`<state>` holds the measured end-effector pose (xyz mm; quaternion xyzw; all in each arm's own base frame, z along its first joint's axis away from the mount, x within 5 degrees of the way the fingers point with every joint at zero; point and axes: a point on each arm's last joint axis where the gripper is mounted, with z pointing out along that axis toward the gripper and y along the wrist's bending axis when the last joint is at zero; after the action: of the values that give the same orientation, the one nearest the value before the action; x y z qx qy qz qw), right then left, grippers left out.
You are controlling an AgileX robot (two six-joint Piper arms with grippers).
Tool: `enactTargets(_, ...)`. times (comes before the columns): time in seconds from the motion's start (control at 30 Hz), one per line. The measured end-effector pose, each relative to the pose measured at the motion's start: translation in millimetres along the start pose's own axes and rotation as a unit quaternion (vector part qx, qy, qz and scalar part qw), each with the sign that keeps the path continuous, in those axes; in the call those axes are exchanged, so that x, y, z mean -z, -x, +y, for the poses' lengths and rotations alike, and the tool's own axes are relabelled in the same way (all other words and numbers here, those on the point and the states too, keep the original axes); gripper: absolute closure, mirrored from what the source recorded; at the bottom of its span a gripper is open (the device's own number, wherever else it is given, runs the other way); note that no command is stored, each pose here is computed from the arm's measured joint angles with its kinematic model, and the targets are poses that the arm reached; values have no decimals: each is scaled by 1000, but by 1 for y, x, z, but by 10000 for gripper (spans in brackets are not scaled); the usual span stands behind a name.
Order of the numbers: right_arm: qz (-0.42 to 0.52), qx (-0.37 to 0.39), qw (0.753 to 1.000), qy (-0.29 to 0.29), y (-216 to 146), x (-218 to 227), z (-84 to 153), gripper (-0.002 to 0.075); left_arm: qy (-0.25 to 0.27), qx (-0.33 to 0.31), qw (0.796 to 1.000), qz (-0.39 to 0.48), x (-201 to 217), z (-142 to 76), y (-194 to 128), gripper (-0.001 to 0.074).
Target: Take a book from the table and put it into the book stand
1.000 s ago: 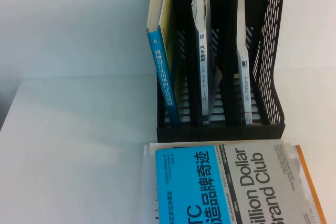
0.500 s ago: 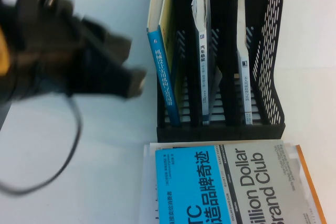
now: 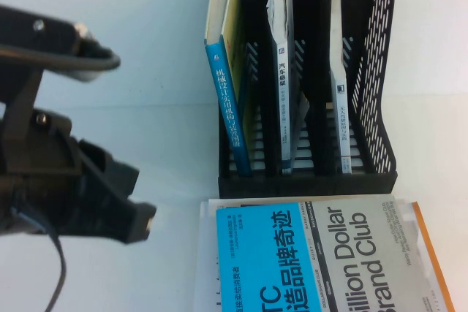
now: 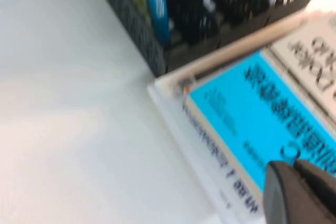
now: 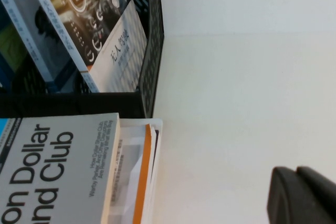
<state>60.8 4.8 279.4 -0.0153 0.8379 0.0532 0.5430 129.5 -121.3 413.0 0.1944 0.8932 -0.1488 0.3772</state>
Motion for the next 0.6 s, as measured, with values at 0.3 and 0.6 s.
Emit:
enactTargets(0.3, 0, 0, 1000, 0, 0, 0, 0, 729, 50, -19, 998, 42, 1, 9, -8, 737)
enactTargets(0.6, 1, 0, 1000, 0, 0, 0, 0, 729, 78, 54, 994, -58, 11, 44, 2, 737)
